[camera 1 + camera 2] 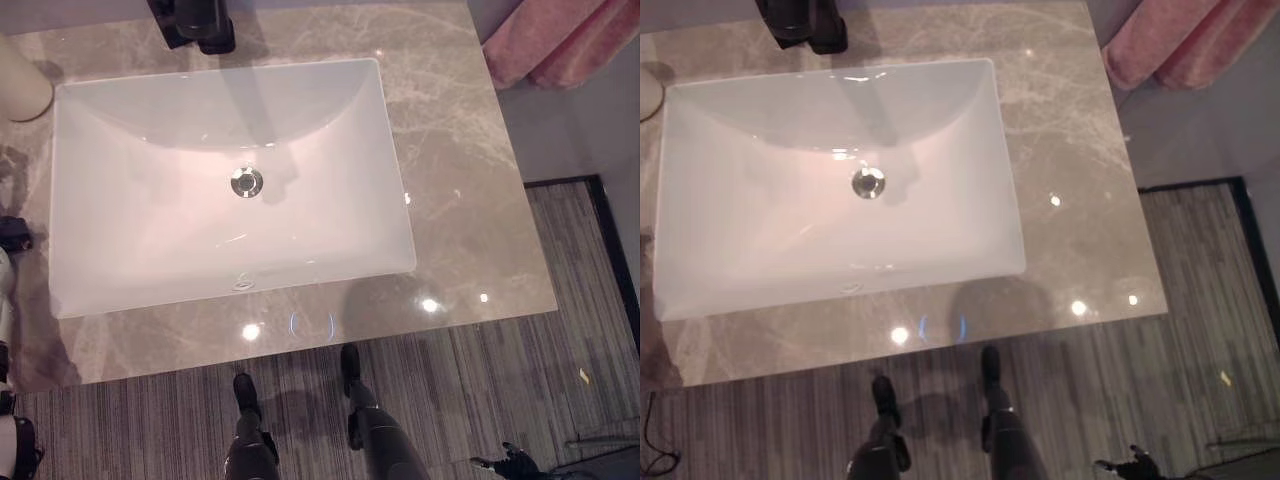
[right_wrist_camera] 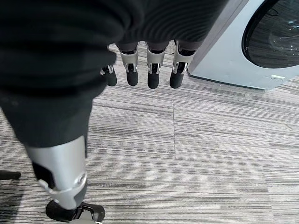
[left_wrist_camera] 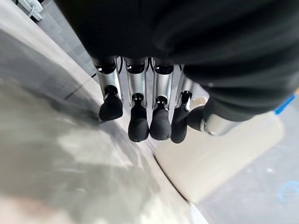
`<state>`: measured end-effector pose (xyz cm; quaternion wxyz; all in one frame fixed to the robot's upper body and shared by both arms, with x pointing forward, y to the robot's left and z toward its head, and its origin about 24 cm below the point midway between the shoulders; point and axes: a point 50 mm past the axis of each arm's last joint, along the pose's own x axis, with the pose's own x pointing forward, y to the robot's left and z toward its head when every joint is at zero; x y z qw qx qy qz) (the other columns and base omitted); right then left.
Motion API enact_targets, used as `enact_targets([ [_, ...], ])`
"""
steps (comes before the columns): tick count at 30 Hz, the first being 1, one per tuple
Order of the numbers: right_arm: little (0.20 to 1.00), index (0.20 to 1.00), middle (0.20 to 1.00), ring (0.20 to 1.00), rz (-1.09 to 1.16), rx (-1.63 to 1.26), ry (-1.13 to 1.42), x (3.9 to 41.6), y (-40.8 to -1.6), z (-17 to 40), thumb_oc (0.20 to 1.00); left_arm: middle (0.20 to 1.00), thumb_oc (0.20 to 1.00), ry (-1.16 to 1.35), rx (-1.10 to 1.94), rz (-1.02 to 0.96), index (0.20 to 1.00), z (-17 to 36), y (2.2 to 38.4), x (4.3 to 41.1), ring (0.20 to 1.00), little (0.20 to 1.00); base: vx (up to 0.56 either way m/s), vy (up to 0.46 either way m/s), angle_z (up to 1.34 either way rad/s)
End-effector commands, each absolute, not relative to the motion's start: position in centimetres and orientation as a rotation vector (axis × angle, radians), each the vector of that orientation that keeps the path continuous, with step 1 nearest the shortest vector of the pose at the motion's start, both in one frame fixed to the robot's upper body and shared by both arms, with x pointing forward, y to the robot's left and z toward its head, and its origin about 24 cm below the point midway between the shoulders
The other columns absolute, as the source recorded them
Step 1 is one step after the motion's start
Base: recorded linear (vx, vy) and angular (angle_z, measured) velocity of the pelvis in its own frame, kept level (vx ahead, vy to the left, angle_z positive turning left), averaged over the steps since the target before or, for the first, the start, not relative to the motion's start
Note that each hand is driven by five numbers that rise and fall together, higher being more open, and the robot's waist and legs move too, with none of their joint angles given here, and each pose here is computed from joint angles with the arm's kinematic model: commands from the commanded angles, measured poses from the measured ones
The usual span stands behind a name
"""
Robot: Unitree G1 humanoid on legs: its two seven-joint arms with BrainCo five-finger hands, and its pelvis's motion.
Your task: Put brush and paste in cup on sink, flatten towel.
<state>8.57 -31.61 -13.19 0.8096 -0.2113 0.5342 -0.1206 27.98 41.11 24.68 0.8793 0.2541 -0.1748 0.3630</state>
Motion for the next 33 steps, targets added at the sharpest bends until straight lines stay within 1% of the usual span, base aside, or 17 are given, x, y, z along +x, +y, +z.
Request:
enact_targets([
  [1, 1.0, 1.0, 1.0, 1.0, -0.302, -0.49, 1.127, 8.9, -33.6, -12.1, 1.0, 0.2, 0.2, -0.406, 0.528, 0.828, 0.2, 27.1, 42.6, 27.1, 0.2, 0.2, 0.0, -0.002, -0.08],
  [4, 1.0, 1.0, 1.0, 1.0, -0.3, -0.484, 1.103, 9.5, -33.4, -12.0, 1.0, 0.2, 0.2, -0.417, 0.522, 0.837, 0.2, 28.1, 42.7, 27.3, 0.2, 0.2, 0.0, -0.002, -0.02],
  [18, 1.0, 1.0, 1.0, 1.0, -0.311, -0.453, 1.071, 9.8, -33.0, -12.0, 1.0, 0.2, 0.2, -0.438, 0.538, 0.877, 0.2, 30.6, 42.9, 27.6, 0.2, 0.2, 0.0, -0.001, -0.01],
  [22, 1.0, 1.0, 1.0, 1.0, -0.335, -0.428, 1.036, 10.3, -33.1, -11.8, 1.0, 0.2, 0.2, -0.454, 0.555, 0.906, 0.2, 32.0, 43.3, 27.2, 0.2, 0.2, 0.0, -0.002, -0.02],
  [28, 1.0, 1.0, 1.0, 1.0, -0.332, -0.429, 1.038, 10.1, -33.1, -11.8, 1.0, 0.2, 0.2, -0.454, 0.564, 0.918, 0.2, 32.5, 43.4, 27.2, 0.2, 0.2, 0.0, -0.007, -0.03],
  [33, 1.0, 1.0, 1.0, 1.0, -0.327, -0.429, 1.017, 10.7, -33.0, -11.7, 1.0, 0.2, 0.2, -0.443, 0.558, 0.91, 0.2, 32.4, 43.2, 27.8, 0.2, 0.2, 0.0, 0.0, 0.0],
])
